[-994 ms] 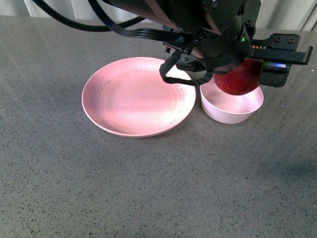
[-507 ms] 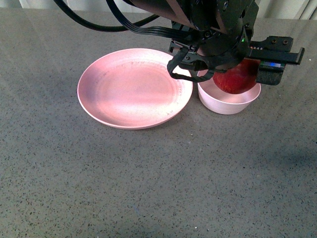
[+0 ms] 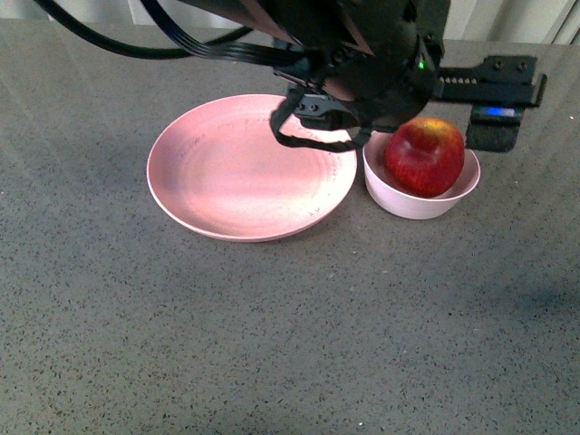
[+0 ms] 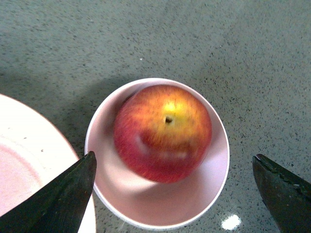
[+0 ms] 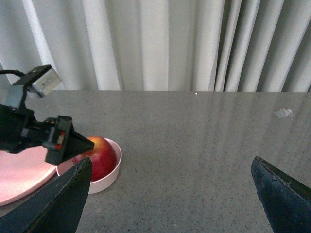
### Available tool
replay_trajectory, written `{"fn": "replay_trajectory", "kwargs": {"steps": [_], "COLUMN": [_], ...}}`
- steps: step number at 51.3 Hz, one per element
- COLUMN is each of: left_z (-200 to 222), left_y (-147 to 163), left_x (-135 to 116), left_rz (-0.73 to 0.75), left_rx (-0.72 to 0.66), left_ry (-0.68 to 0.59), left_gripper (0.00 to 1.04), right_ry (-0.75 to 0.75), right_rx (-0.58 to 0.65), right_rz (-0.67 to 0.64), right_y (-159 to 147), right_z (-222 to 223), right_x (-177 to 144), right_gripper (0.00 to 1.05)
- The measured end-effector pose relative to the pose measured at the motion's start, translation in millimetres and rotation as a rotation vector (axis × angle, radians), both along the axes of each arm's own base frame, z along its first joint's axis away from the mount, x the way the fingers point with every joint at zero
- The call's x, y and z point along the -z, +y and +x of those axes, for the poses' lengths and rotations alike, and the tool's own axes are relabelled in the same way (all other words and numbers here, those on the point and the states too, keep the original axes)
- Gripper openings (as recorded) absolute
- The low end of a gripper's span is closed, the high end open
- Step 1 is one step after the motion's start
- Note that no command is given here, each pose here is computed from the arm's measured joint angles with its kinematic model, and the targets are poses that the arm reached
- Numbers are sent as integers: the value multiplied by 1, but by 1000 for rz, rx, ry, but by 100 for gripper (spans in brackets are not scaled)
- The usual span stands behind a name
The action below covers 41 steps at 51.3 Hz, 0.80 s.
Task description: Move apple from plate to bowl
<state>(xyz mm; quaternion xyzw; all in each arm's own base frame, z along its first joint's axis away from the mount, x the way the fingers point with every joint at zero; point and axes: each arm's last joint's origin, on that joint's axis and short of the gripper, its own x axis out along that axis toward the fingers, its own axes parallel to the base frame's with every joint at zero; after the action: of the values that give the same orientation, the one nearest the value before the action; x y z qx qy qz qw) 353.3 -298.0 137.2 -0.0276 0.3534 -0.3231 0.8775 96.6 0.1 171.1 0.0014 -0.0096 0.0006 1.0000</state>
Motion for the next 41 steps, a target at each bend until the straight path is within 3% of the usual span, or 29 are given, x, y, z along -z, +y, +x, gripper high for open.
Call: {"fn": "replay_trajectory", "kwargs": {"steps": [11, 21, 24, 30, 35, 41], "left_z": [0, 4, 0, -30, -66, -104], "left_y": [44, 117, 140, 194, 238, 265], "left_x": [-33, -64, -66, -69, -77, -76], "left_rz": [-76, -123, -63, -8, 15, 33], "left_rx": [-90, -263, -452, -643, -679, -692], "left_ry": [-50, -119, -375, -639, -709, -729], "left_gripper": [96, 95, 85, 67, 51, 33], "right_ry": [0, 0, 0, 0, 0, 0], "right_rx": [0, 0, -1, -1, 0, -1], "right_rz": [0, 0, 0, 0, 0, 0], "right_y": [0, 0, 0, 0, 0, 0], "right_z": [0, 0, 0, 0, 0, 0], "right_x": [0, 0, 0, 0, 0, 0], "right_gripper": [96, 96, 96, 96, 96, 96]}}
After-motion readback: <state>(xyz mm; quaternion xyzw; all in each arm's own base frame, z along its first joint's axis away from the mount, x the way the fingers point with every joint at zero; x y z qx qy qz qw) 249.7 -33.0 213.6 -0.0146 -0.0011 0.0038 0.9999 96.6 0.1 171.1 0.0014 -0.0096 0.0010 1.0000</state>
